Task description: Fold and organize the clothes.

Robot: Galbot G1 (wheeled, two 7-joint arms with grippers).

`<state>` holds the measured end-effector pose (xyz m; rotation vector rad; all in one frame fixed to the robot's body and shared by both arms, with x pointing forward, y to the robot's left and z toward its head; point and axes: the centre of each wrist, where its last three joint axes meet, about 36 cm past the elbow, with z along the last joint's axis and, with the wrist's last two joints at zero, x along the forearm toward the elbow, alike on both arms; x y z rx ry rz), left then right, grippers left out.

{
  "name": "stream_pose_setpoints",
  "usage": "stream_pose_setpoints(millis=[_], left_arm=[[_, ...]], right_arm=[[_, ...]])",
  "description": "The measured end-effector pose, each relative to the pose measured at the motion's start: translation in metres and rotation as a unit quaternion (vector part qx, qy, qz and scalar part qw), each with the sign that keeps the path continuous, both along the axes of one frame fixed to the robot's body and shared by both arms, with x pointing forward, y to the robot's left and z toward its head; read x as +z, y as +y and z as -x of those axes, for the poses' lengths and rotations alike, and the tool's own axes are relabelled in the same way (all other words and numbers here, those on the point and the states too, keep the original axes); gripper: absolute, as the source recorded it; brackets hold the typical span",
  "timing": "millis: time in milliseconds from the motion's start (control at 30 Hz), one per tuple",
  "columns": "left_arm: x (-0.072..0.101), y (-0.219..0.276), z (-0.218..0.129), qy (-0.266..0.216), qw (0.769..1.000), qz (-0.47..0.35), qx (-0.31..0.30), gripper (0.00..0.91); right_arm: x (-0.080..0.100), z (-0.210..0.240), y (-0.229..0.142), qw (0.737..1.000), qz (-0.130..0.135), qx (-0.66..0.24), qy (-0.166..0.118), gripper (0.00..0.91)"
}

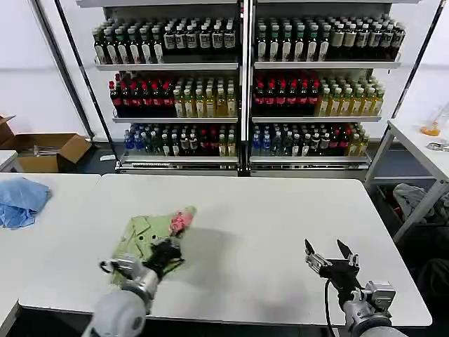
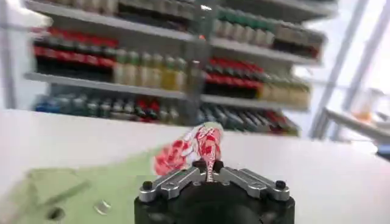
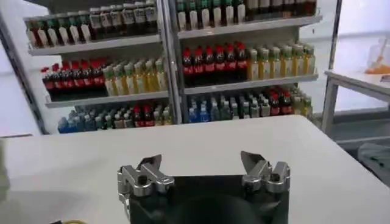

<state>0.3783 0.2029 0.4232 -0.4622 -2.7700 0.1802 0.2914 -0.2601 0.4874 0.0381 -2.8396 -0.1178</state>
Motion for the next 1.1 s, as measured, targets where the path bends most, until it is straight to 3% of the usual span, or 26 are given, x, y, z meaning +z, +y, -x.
stream_pose_setpoints(millis=[400,467,500,833,1100], left_arm=[[-0.019,-0.118,-0.018,0.003,0.996,-0.005,-0.094,0.040],[-0.021,-0.136,-0.025,0.000,0.994,-0.006,-0.106,0.685],[-0.022,-0.145,-0.029,-0.003,0.994,-0.007,-0.110,0.907],[-0.024,-0.195,-0.057,-0.040,0.992,0.006,-0.122,0.907],[-0.014,-0.166,-0.048,-0.068,0.991,0.059,-0.097,0.907]], right_arm=[[0.007,0.006,-0.001,1.000,0.003,0.000,-0.006,0.907],[0.008,0.006,-0.001,1.000,0.004,0.001,-0.007,0.907],[0.008,0.006,-0.001,1.000,0.004,0.001,-0.007,0.907],[0.009,0.004,0.000,1.000,0.009,0.006,-0.019,0.907],[-0.001,-0.002,0.004,0.999,0.027,0.006,-0.043,0.907]])
